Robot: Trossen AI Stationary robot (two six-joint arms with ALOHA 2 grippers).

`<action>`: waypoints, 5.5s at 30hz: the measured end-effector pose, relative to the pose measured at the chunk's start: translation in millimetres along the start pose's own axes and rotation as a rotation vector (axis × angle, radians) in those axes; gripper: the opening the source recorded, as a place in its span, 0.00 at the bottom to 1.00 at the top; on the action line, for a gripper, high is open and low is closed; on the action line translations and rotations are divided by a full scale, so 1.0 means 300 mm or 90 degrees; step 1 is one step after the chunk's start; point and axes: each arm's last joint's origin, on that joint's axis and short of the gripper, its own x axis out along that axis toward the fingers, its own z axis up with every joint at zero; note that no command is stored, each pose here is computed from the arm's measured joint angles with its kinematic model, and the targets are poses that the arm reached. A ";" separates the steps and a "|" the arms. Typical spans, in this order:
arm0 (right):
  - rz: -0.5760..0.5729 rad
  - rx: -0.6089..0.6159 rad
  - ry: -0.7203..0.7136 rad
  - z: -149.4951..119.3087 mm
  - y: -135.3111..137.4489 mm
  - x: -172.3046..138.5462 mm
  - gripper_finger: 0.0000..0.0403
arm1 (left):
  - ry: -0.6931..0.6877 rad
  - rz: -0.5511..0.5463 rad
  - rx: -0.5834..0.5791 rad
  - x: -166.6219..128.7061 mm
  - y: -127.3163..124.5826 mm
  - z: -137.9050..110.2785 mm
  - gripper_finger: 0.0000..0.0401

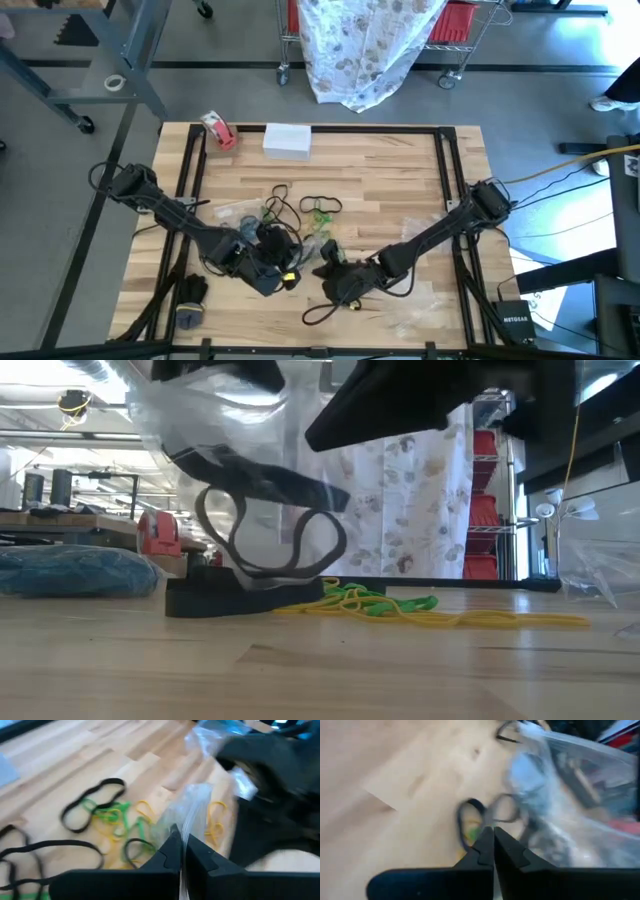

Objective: Sort rubber bands
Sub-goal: Put the black rubber band into the transparent zip bag

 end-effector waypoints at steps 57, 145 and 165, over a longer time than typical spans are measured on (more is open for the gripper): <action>-0.045 0.034 -0.015 0.020 0.006 -0.012 0.00 | 0.016 0.053 -0.003 0.007 0.033 -0.010 0.00; 0.027 0.190 0.121 -0.027 -0.153 0.098 0.59 | 0.086 0.109 0.034 0.008 0.153 -0.143 0.00; 0.072 0.184 0.093 -0.147 -0.098 0.169 0.59 | 0.108 0.141 0.035 -0.012 0.172 -0.165 0.00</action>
